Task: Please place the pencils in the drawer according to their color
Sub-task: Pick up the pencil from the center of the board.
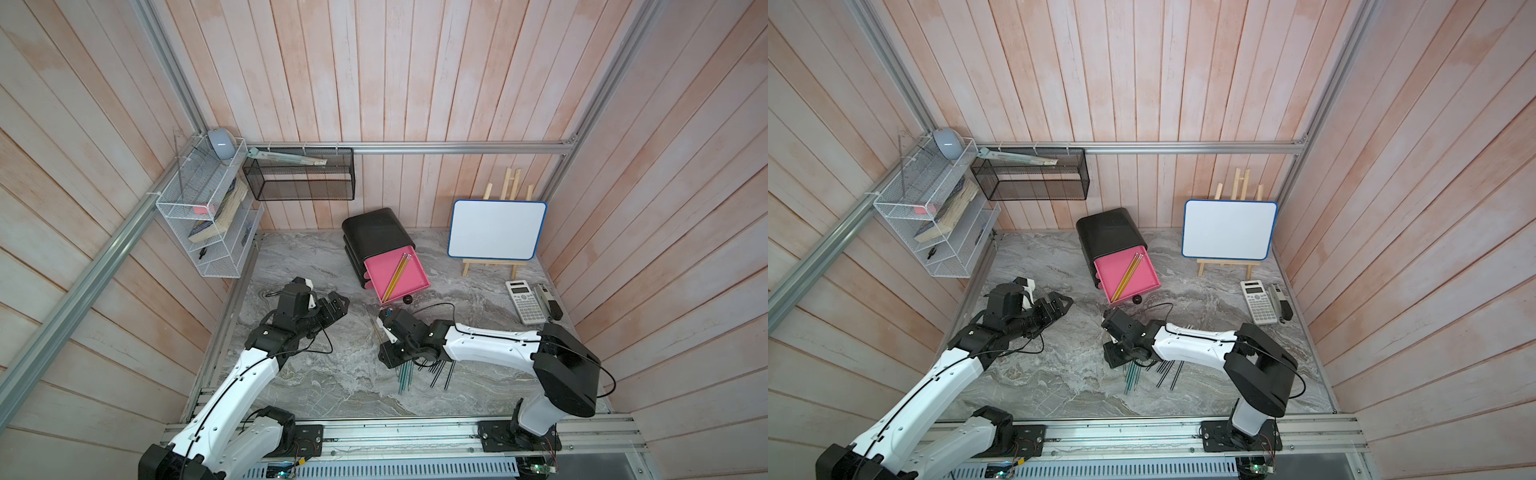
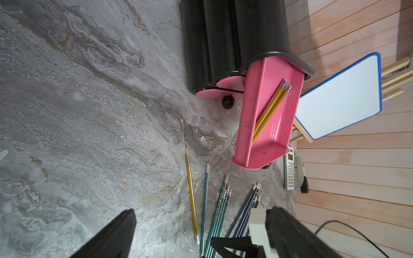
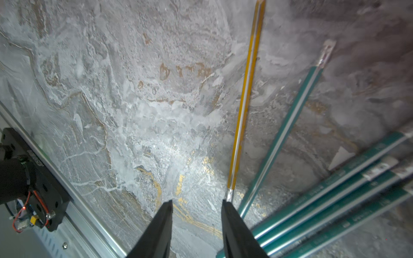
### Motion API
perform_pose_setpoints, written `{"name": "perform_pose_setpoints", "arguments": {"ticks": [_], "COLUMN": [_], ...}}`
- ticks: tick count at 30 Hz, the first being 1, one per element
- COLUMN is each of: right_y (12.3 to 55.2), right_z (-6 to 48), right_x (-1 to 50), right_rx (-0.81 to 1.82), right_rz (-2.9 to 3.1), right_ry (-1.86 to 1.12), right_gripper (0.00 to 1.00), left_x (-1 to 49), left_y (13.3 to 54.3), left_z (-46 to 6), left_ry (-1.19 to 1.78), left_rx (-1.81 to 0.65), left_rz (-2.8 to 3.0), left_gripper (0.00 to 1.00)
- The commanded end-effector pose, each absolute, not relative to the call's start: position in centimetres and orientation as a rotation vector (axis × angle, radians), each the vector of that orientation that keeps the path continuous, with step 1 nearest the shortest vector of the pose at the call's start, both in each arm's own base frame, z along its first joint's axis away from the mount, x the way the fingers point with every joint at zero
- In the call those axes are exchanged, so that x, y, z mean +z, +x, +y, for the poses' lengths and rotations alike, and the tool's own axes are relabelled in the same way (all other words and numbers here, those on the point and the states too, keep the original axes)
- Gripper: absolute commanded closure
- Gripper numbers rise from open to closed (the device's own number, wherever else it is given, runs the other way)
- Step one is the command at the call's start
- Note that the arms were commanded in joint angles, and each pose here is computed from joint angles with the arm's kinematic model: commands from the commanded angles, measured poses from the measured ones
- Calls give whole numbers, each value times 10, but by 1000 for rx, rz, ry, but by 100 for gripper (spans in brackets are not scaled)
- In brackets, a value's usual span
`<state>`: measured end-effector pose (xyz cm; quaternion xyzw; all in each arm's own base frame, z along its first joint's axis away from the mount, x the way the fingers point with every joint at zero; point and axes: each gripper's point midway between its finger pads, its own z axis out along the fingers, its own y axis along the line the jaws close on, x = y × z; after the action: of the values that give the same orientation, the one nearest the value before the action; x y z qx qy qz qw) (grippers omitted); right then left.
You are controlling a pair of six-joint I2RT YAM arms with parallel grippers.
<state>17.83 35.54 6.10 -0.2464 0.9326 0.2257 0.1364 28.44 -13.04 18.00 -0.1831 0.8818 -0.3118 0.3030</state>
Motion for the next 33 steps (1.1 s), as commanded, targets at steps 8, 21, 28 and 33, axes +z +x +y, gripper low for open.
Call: {"name": "perform_pose_setpoints", "arguments": {"ticks": [8,21,28,33], "right_y": [161,165,166,168], "right_z": [345,337,333,330], "right_x": [31,14,6,2], "right_rx": [588,483,444,386], "right_rz": [2797,2821,2842,2871], "right_ry": [-805,-826,-820,-818], "right_gripper": [59,60,61,63], "left_x": [175,173,173,174], "left_y": [280,278,279,280], "left_z": [-127,-128,-129,-129], "left_ry": [-479,-474,-474,-471], "left_rx": [-817,-822,-826,-831], "left_rz": [2341,2345,2341,2337], "left_gripper": [1,1,1,1]}}
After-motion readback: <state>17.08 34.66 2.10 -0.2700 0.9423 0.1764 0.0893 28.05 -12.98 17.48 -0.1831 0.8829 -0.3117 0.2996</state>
